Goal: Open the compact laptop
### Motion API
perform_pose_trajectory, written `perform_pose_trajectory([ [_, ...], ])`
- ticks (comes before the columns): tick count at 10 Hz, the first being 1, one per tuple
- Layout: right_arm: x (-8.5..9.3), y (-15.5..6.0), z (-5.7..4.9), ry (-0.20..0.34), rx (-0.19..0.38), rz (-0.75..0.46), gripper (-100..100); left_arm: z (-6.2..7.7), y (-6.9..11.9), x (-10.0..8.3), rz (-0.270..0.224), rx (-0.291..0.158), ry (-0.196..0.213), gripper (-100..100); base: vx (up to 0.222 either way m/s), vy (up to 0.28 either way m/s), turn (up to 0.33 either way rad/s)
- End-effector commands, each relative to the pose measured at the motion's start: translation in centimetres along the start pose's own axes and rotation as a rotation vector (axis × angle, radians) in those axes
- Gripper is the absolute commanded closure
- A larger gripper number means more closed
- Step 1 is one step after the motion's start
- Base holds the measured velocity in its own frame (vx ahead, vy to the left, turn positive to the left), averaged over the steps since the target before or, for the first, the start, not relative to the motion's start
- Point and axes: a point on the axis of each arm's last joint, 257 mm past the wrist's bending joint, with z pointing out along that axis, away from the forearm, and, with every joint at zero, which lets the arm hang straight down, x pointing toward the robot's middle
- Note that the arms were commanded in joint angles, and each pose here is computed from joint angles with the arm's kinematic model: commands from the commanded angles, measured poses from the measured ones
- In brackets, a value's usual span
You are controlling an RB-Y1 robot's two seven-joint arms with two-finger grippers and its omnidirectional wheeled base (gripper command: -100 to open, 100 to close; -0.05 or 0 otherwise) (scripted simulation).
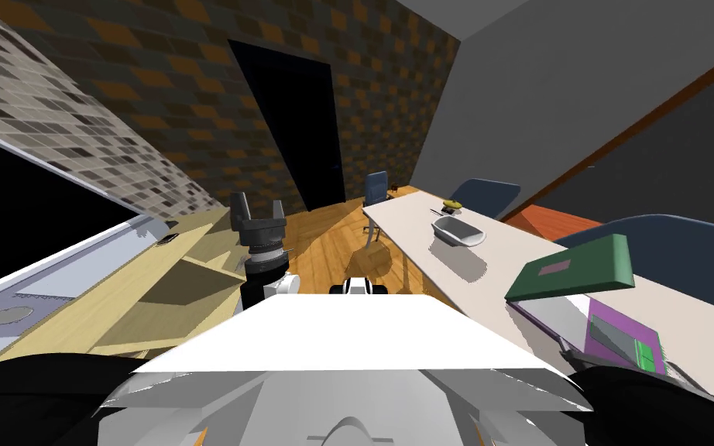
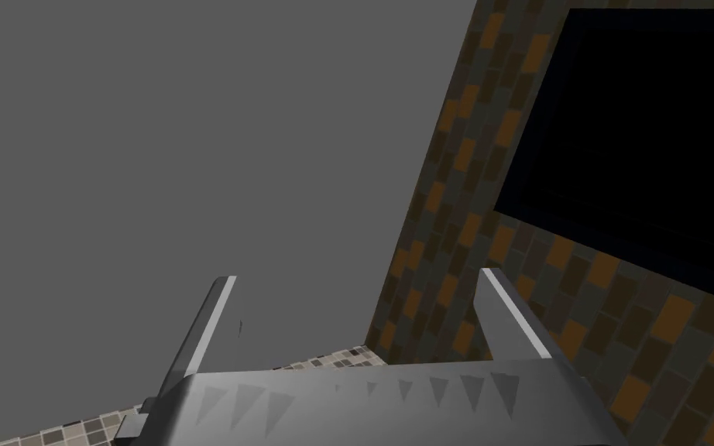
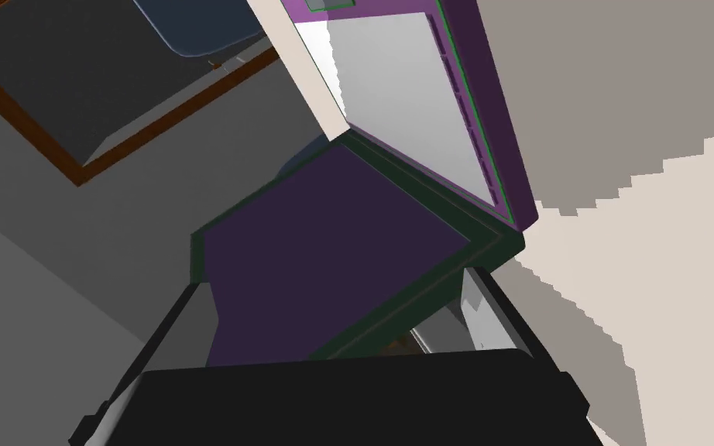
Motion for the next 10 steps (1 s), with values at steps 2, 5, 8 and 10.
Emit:
perform_pose_trajectory([
  [2,3.7,-4.1,-0.6,0.095,0.073,-0.191,-100,0.0,0.0,0.0,0.000,0.000,0.000,0,0.044,0.019,0.228],
  [5,7.1,-9.7,-2.0,0.196,0.152,-0.426,-100,0.0,0.0,0.0,0.000,0.000,0.000,0,0.043,0.020,0.273],
  [8,8.3,-14.2,-2.9,0.258,0.209,-0.611,-100,0.0,0.0,0.0,0.000,0.000,0.000,0,0.044,0.020,0.228],
  [10,8.4,-16.3,-3.2,0.279,0.234,-0.697,-100,0.0,0.0,0.0,0.000,0.000,0.000,0,0.039,0.013,0.139],
])
